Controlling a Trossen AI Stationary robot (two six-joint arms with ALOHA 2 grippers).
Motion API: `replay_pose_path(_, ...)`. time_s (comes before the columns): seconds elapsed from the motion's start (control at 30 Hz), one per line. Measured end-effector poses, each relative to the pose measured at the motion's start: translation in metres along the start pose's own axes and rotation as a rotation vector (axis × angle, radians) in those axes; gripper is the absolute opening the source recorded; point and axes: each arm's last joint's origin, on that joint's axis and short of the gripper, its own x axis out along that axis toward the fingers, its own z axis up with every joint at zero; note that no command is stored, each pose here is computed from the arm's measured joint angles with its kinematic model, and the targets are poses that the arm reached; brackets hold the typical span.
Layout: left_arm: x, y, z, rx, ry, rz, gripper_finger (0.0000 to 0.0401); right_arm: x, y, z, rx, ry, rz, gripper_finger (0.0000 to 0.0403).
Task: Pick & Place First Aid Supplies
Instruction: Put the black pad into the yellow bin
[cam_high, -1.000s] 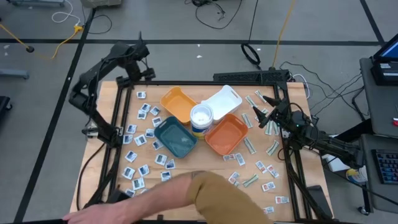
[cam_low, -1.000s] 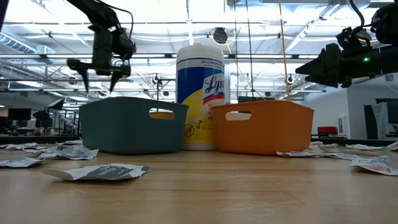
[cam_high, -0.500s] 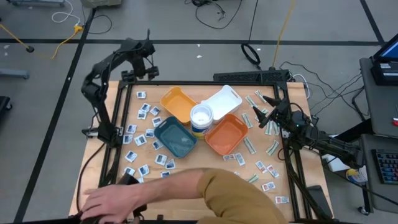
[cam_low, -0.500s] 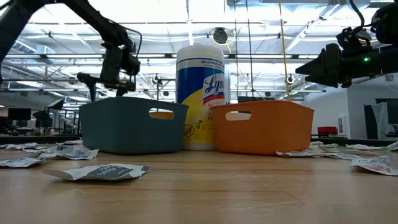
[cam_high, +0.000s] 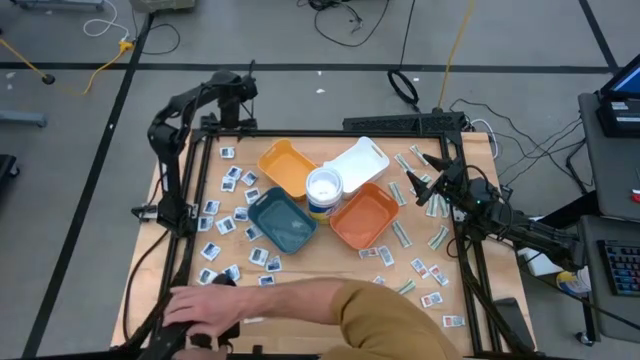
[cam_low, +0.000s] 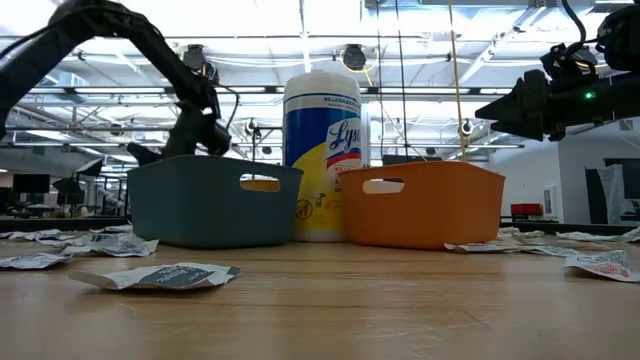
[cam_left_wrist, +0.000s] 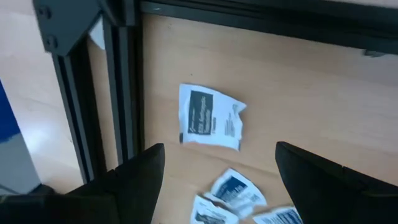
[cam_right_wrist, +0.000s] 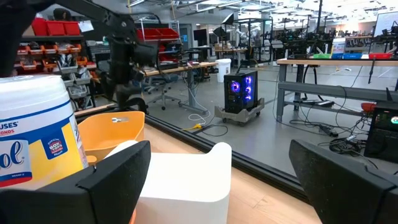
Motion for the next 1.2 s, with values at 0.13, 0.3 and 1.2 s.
replay_pose_path(0.13,0.013,-0.007,0.004,0.025,0.018,0.046,0.031,0.0,0.0,0.0,0.0,0.0,0.0,0.0377)
replay_pose_path(0.3,0.027,-0.013,0.009,0.07,0.047,0.075,0.031,0.0,0.0,0.0,0.0,0.0,0.0,0.0377)
replay_pose_path(1.2,0.056,-0.021,0.012,0.197,0.083,0.102,0.0202,0.0,0.0,0.0,0.0,0.0,0.0,0.0377)
